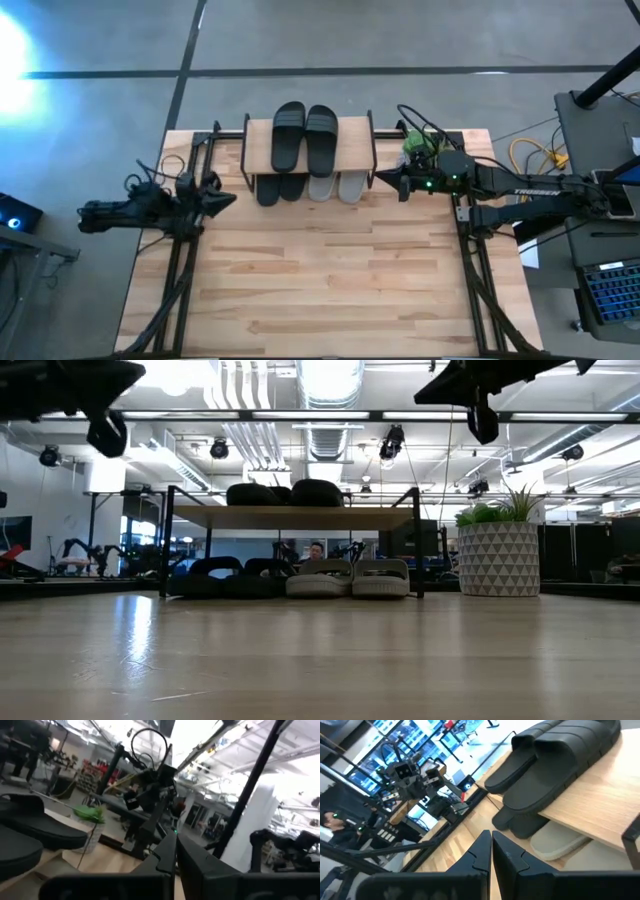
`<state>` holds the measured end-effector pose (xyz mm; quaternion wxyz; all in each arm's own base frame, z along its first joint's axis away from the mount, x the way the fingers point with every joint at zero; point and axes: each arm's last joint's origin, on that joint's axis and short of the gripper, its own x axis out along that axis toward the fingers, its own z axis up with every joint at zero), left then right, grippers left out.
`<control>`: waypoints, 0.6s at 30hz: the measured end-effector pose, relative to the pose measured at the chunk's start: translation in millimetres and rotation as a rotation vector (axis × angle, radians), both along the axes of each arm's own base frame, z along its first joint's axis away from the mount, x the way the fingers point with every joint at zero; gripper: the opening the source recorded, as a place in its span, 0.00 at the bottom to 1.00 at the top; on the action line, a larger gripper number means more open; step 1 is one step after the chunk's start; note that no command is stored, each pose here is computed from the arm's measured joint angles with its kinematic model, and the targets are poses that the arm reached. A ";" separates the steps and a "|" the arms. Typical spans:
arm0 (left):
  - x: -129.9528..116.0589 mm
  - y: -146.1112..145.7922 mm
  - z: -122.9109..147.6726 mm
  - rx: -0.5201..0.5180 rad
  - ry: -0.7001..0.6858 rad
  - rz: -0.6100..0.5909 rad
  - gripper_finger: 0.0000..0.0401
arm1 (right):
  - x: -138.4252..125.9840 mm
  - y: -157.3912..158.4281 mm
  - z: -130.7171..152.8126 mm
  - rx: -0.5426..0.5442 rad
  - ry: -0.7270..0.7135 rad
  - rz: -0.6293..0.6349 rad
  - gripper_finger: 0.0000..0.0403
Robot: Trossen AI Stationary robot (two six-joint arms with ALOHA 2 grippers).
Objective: Pick and place slides into the shelf
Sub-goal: Return to Home Position
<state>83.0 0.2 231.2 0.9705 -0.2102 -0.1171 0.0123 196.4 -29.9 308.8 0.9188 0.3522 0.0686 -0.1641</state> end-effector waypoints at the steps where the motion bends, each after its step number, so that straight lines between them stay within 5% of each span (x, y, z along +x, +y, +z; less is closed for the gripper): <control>1: 2.8 0.0 -5.9 -0.001 -0.010 0.004 0.00 | -0.1 -0.3 -0.2 0.002 0.002 -0.009 0.02; 5: 10.3 -0.7 -31.3 0.020 -0.068 -0.007 0.00 | -1.2 -3.2 -0.5 -0.018 0.007 -0.111 0.02; 8: 13.9 -1.2 -43.9 0.021 0.014 -0.020 0.00 | -2.3 -4.9 -1.9 -0.033 0.026 -0.169 0.02; 14: 15.3 -1.2 -54.9 0.031 0.122 -0.020 0.00 | -2.3 -4.7 -2.1 -0.084 0.048 -0.155 0.02; 18: 15.7 -1.2 -59.6 0.037 0.171 -0.019 0.00 | -1.9 -3.7 -1.3 -0.023 0.018 -0.142 0.02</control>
